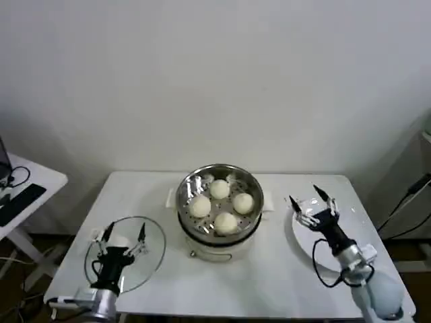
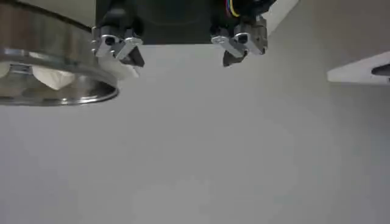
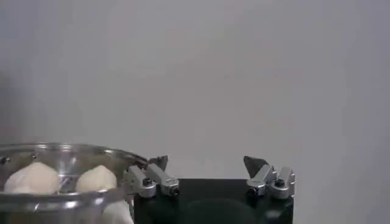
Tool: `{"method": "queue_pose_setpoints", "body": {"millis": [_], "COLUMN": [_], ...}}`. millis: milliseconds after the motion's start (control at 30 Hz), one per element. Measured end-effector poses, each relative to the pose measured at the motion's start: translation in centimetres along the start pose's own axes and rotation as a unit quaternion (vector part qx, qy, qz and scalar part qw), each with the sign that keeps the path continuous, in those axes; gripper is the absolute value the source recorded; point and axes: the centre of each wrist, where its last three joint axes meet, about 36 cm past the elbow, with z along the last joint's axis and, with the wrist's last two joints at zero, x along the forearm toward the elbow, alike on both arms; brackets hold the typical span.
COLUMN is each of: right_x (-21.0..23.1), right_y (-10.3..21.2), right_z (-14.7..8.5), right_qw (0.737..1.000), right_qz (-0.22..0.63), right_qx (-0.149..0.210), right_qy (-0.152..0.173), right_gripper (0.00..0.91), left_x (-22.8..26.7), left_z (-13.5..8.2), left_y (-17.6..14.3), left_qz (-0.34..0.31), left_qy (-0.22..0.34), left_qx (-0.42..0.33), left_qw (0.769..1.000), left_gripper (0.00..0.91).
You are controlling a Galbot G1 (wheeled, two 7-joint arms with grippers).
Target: Take steamed baozi put them in steamer then cover it.
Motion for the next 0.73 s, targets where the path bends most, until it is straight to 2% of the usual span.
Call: {"method": "queue_pose_setpoints", "body": {"millis": [367, 733], "right_x": [4.9, 6.8], "right_y": [4.2, 5.6], "right_z": [2.4, 3.1], "right_qw": [0.998, 0.996], "right_qz": [0.047, 0.060], "right_qx": [-0.048, -0.063], "right_qy": [0.006, 0.009], "right_gripper": [0.907, 0.907], "left_x": [0.1, 0.1], "left_z": [0.7, 1.0], "left_y": [0.7, 0.6], "left_qz": [-0.001, 0.002], "left_qy": [0.003, -0.002], "left_qx": [0.001, 0.005], "left_qw": [1.000, 1.000], "left_gripper": [0.907, 0.907]}}
